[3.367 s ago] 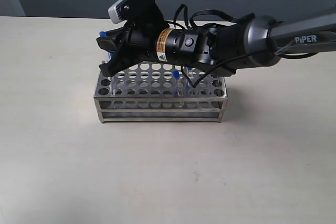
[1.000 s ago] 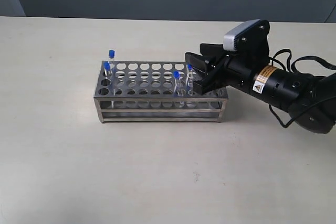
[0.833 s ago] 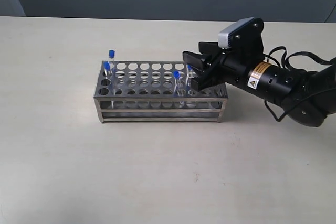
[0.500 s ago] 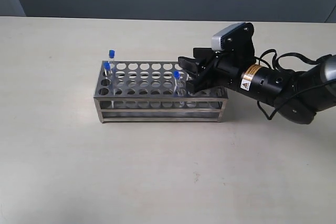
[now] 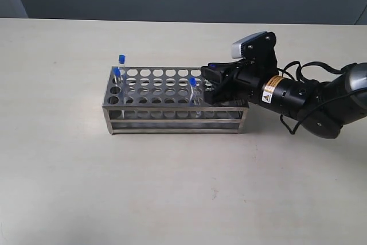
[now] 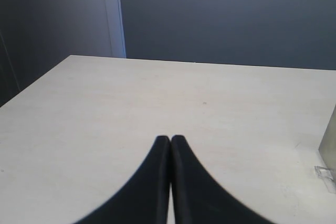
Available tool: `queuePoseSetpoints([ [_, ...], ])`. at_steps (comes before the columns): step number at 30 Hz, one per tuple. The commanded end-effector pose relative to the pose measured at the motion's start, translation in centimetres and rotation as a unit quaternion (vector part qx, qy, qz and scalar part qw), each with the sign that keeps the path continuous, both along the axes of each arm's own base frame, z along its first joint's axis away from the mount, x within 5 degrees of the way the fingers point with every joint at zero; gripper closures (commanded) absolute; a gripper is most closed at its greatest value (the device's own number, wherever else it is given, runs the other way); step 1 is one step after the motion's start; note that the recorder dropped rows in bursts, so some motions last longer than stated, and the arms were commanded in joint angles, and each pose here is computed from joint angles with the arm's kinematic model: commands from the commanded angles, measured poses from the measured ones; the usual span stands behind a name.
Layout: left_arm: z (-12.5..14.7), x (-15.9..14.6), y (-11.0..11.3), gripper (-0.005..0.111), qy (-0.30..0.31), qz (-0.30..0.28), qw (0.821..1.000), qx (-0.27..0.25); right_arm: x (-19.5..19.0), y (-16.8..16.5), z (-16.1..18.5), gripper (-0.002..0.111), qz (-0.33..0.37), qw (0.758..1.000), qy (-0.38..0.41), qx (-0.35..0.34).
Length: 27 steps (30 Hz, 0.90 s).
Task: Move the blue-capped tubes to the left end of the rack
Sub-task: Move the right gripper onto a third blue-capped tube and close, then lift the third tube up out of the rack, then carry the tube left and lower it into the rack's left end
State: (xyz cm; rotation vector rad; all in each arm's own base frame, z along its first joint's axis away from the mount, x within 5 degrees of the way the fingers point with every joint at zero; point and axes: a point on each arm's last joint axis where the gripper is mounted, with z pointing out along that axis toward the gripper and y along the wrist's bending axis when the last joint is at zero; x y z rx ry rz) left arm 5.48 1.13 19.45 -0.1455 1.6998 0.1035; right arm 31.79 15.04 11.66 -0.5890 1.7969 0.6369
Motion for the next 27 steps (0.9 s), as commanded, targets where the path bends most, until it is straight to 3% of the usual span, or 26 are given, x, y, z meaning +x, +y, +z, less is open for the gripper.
queuePoseSetpoints([
  [1,-0.1,0.0,-0.1,0.106,-0.002,-0.004,1.0,-0.003,0.1,0.0,0.3,0.108,0.0,1.0,0.002,0.006],
  [5,-0.1,0.0,-0.1,0.106,-0.002,-0.004,1.0,-0.003,-0.1,0.0,2.7,0.108,0.003,1.0,-0.026,0.004],
  [13,-0.1,0.0,-0.1,0.106,-0.002,-0.004,1.0,-0.003,-1.1,-0.3,12.4,0.108,0.003,0.991,-0.135,-0.01],
  [17,-0.1,0.0,-0.1,0.106,-0.002,-0.004,1.0,-0.003,-1.0,2.5,15.3,0.108,0.057,0.986,-0.157,0.009],
  [22,-0.1,0.0,-0.1,0.106,-0.002,-0.004,1.0,-0.003,-1.1,7.9,13.5,0.108,0.145,0.981,-0.13,0.004],
  [27,-0.1,0.0,-0.1,0.106,-0.002,-0.004,1.0,-0.003,-0.8,12.4,10.3,0.108,0.19,0.976,-0.103,-0.002],
])
